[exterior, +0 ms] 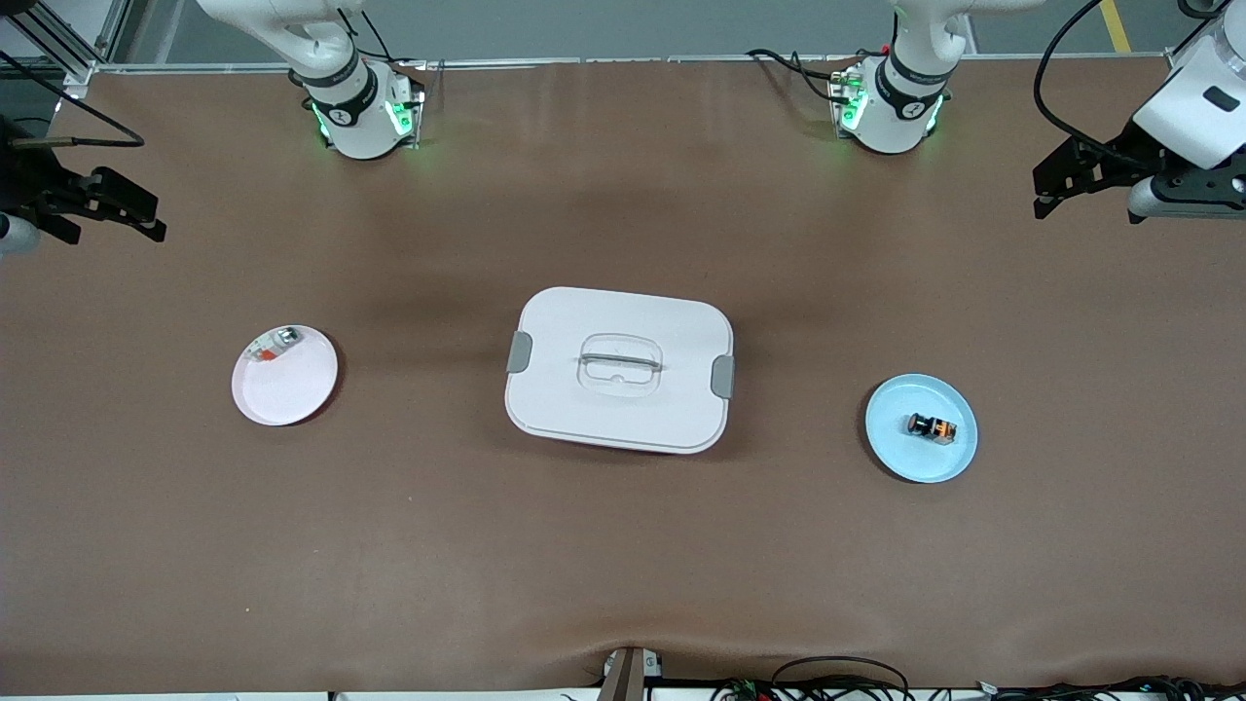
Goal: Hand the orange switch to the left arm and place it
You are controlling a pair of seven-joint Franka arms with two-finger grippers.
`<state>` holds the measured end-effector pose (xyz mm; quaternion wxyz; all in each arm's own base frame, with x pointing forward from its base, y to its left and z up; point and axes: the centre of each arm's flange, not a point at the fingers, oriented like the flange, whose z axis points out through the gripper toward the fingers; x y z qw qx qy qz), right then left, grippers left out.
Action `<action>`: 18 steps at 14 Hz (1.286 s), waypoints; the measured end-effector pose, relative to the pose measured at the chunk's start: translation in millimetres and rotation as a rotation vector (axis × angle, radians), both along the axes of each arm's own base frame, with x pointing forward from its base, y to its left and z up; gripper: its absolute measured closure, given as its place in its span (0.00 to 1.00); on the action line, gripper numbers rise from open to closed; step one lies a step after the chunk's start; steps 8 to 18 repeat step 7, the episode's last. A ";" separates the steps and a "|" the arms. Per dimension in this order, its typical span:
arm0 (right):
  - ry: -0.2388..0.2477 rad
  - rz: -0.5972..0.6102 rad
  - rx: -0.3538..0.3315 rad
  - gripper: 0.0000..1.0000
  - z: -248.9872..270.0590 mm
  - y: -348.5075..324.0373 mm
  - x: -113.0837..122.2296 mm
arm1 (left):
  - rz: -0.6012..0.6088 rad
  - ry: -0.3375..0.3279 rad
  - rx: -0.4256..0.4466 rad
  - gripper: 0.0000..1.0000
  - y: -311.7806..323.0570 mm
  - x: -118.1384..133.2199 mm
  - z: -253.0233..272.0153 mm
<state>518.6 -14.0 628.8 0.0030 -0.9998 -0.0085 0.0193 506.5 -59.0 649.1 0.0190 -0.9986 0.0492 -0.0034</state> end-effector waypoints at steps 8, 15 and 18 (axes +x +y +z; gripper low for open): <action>0.000 0.000 0.000 0.00 0.0 0.0 0.0 | 0.006 0.005 0.000 0.00 2.9 -0.9 4.9; 0.000 0.000 0.000 0.00 0.0 0.0 0.0 | 0.006 0.005 0.000 0.00 2.9 -0.9 4.9; 0.000 0.000 0.000 0.00 0.0 0.0 0.0 | 0.006 0.005 0.000 0.00 2.9 -0.9 4.9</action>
